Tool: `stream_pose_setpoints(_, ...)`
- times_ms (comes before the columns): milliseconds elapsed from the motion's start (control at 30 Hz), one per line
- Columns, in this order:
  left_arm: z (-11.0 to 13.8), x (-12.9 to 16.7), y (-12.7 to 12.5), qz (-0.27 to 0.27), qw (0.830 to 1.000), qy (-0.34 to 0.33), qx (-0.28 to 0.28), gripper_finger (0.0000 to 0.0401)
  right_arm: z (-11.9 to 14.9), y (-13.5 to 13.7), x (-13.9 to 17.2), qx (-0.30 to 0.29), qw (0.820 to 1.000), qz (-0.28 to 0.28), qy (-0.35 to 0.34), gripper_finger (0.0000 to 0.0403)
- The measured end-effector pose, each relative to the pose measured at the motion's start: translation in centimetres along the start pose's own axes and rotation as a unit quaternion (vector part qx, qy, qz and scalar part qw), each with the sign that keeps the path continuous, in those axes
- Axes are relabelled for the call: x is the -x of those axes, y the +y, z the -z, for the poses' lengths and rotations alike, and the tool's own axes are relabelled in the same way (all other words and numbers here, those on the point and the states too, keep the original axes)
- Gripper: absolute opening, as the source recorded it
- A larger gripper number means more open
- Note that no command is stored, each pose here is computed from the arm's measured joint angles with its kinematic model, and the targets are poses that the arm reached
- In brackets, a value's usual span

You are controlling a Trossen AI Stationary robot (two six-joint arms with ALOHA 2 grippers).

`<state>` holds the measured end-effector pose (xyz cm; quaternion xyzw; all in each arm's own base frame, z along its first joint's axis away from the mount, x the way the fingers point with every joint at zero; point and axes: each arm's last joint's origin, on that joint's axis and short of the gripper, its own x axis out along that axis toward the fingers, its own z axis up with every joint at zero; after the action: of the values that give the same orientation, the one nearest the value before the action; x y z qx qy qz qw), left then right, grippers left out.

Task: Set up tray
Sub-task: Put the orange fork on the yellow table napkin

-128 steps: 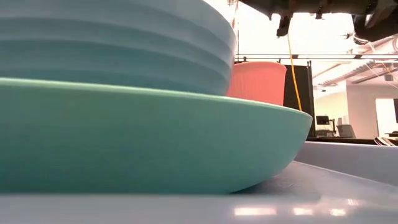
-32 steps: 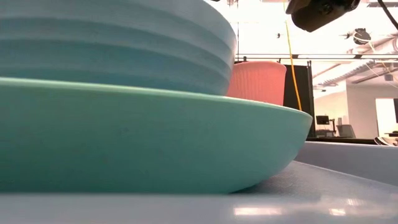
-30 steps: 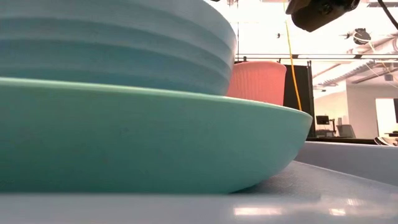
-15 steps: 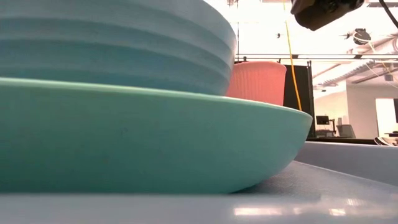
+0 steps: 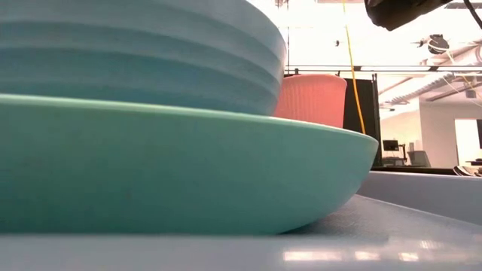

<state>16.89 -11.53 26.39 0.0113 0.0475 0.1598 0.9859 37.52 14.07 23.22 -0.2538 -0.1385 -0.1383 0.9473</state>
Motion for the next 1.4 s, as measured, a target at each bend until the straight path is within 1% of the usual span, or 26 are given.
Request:
stream_pose_setpoints(133, 0.4, 1.2, -0.4, 0.001, 1.000, 0.006, 0.030, 0.0001, 0.1, -0.1, -0.1, 0.007, 1.000, 0.009, 0.007, 0.0128)
stream_pose_setpoints(233, 1.2, 2.3, -0.8, -0.002, 0.999, 0.003, 0.050, 0.0001, 0.2, -0.3, -0.2, 0.007, 1.000, 0.012, 0.008, 0.0128)
stream_pose_setpoints(367, 3.1, 3.6, -0.8, -0.019, 0.995, -0.008, 0.099, 0.0001, 0.4, -0.6, -0.4, 0.008, 1.000, 0.014, 0.009, 0.0128)
stream_pose_setpoints(533, 5.9, 5.1, -0.5, -0.014, 0.985, -0.021, 0.171, 0.0001, 0.6, -0.9, -0.6, 0.005, 1.000, 0.013, 0.017, 0.0128)
stream_pose_setpoints(600, 6.8, 5.7, -0.4, -0.003, 0.978, -0.023, 0.209, 0.0001, 0.7, -1.4, -0.9, -0.010, 1.000, 0.007, 0.025, 0.0128)
stream_pose_setpoints(700, 8.1, 6.4, -0.2, 0.016, 0.970, -0.021, 0.242, 0.0001, 0.6, -2.6, -1.5, -0.051, 0.998, -0.027, 0.036, 0.0128)
stream_pose_setpoints(800, 9.0, 6.9, -0.2, 0.029, 0.960, -0.016, 0.277, 0.0001, 0.5, -4.5, -2.1, -0.125, 0.988, -0.071, 0.049, 0.0128)
stream_pose_setpoints(900, 9.8, 7.3, -0.4, 0.043, 0.951, -0.007, 0.306, 0.0001, 0.6, -6.7, -2.7, -0.197, 0.972, -0.105, 0.077, 0.0128)
stream_pose_setpoints(1000, 10.5, 7.6, -0.8, 0.054, 0.944, 0.001, 0.324, 0.0001, 0.9, -8.4, -3.4, -0.239, 0.956, -0.124, 0.118, 0.0128)
stream_pose_setpoints(1100, 11.3, 7.9, -1.2, 0.061, 0.937, 0.009, 0.344, 0.0001, 0.9, -9.4, -4.4, -0.265, 0.939, -0.156, 0.154, 0.0128)
stream_pose_setpoints(1167, 11.9, 8.1, -1.5, 0.060, 0.934, 0.010, 0.352, 0.0001, 0.8, -9.8, -5.4, -0.268, 0.931, -0.171, 0.179, 0.0128)
stream_pose_setpoints(1300, 13.2, 8.5, -1.8, 0.049, 0.929, -0.007, 0.367, 0.0001, 0.3, -10.0, -6.8, -0.260, 0.927, -0.197, 0.186, 0.0129)
stream_pose_setpoints(1400, 14.0, 8.8, -2.1, 0.043, 0.926, -0.020, 0.373, 0.0001, -0.2, -10.4, -7.6, -0.279, 0.918, -0.227, 0.168, 0.0136)
